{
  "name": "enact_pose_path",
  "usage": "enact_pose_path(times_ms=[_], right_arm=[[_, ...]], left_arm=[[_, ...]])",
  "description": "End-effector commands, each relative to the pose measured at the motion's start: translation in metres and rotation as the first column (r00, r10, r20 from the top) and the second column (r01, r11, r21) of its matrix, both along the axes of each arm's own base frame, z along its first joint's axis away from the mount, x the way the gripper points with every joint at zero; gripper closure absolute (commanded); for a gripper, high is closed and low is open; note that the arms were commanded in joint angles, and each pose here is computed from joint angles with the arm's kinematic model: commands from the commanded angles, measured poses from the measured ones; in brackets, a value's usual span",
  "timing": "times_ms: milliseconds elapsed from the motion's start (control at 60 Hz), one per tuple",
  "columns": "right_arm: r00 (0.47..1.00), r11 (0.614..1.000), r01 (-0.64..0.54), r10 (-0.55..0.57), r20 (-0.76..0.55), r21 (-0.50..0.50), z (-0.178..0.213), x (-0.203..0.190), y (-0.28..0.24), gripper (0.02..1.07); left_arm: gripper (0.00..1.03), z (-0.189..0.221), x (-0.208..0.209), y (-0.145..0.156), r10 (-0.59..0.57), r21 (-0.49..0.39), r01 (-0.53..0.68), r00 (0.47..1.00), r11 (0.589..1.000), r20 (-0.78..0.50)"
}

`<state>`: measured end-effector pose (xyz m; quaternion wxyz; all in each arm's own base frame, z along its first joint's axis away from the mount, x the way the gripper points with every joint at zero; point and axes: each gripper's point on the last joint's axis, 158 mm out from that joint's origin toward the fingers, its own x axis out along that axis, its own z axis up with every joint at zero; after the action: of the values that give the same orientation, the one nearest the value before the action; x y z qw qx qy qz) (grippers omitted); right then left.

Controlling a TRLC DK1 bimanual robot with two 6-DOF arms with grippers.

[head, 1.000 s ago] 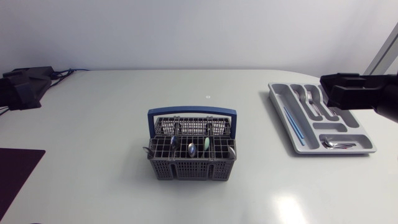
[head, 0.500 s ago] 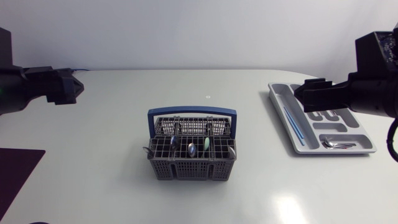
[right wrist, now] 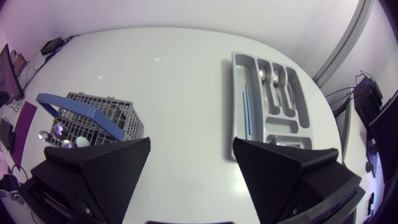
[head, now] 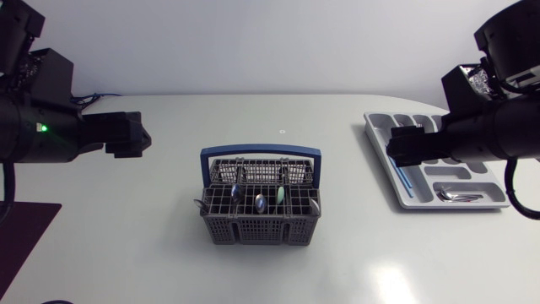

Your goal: Unload the cutlery basket into the drawer organizer.

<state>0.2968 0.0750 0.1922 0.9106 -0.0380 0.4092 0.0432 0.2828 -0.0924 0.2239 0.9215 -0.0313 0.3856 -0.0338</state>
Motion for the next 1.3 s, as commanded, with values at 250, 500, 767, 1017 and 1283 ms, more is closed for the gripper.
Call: enact_pose_path(times_ms=[250,500,767,1017,1283], right_arm=[[0.999,1.000,0.001,0.000,-0.047,0.021,-0.004,-0.008,0.013,0.10],[0.996,1.000,-0.022,0.024,-0.081,0.019,-0.015,-0.014,0.024,0.12],[0.993,0.999,-0.032,0.033,-0.111,0.013,-0.025,-0.019,0.029,0.12],[0.990,0.999,-0.040,0.041,-0.137,0.010,-0.037,-0.024,0.033,0.11],[0.989,0.999,-0.042,0.042,-0.145,0.004,-0.046,-0.025,0.032,0.11]], left_arm=[[0.05,-0.023,-0.014,-0.017,0.077,-0.094,-0.094,0.982,0.991,-0.174],[0.06,-0.051,-0.027,-0.032,0.142,-0.145,-0.195,0.938,0.970,-0.317],[0.06,-0.073,-0.042,-0.064,0.131,-0.214,-0.245,0.889,0.946,-0.439],[0.08,-0.079,-0.023,-0.090,0.088,-0.282,-0.207,0.920,0.937,-0.382],[0.06,-0.101,-0.017,-0.091,0.139,-0.281,-0.295,0.873,0.913,-0.468]])
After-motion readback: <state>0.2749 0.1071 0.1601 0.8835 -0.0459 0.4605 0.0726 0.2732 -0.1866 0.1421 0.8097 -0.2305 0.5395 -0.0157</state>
